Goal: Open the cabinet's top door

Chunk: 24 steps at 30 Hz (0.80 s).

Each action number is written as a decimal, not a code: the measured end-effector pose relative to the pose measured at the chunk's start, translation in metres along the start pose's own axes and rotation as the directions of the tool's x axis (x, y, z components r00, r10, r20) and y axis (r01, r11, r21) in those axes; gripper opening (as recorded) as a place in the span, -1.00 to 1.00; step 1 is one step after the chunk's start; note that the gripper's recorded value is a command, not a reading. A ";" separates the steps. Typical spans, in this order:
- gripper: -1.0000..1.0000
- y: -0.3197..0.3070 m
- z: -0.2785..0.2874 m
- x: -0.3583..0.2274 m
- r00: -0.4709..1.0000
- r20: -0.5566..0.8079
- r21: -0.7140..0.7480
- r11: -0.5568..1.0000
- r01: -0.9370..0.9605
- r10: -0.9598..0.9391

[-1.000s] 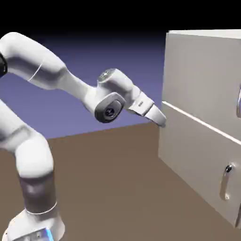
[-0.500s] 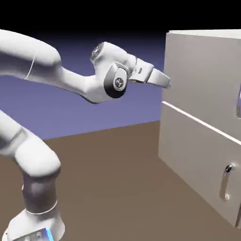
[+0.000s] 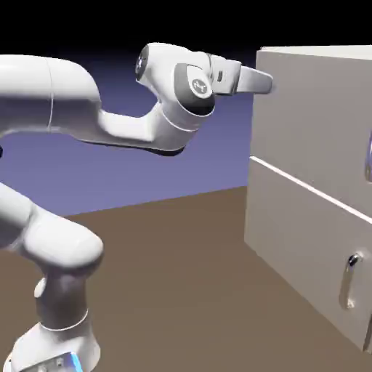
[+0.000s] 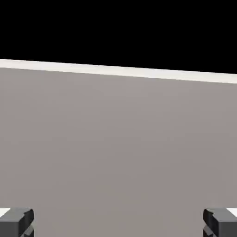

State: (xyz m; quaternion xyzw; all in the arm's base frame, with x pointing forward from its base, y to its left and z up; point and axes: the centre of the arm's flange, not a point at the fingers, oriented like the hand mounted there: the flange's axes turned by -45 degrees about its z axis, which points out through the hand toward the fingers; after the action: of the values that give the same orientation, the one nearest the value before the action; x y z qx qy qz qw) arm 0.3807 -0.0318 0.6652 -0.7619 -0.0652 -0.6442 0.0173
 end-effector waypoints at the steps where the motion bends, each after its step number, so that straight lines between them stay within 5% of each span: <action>1: 1.00 0.005 0.000 0.001 1.000 -0.014 -0.001 1.000 -0.002 0.002; 24: 1.00 0.141 0.063 -0.059 0.980 -0.188 -0.054 0.996 -0.069 0.058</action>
State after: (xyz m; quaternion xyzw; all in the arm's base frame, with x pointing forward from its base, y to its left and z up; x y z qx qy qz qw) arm 0.4496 -0.1690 0.6043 -0.7001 -0.0193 -0.7135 0.0209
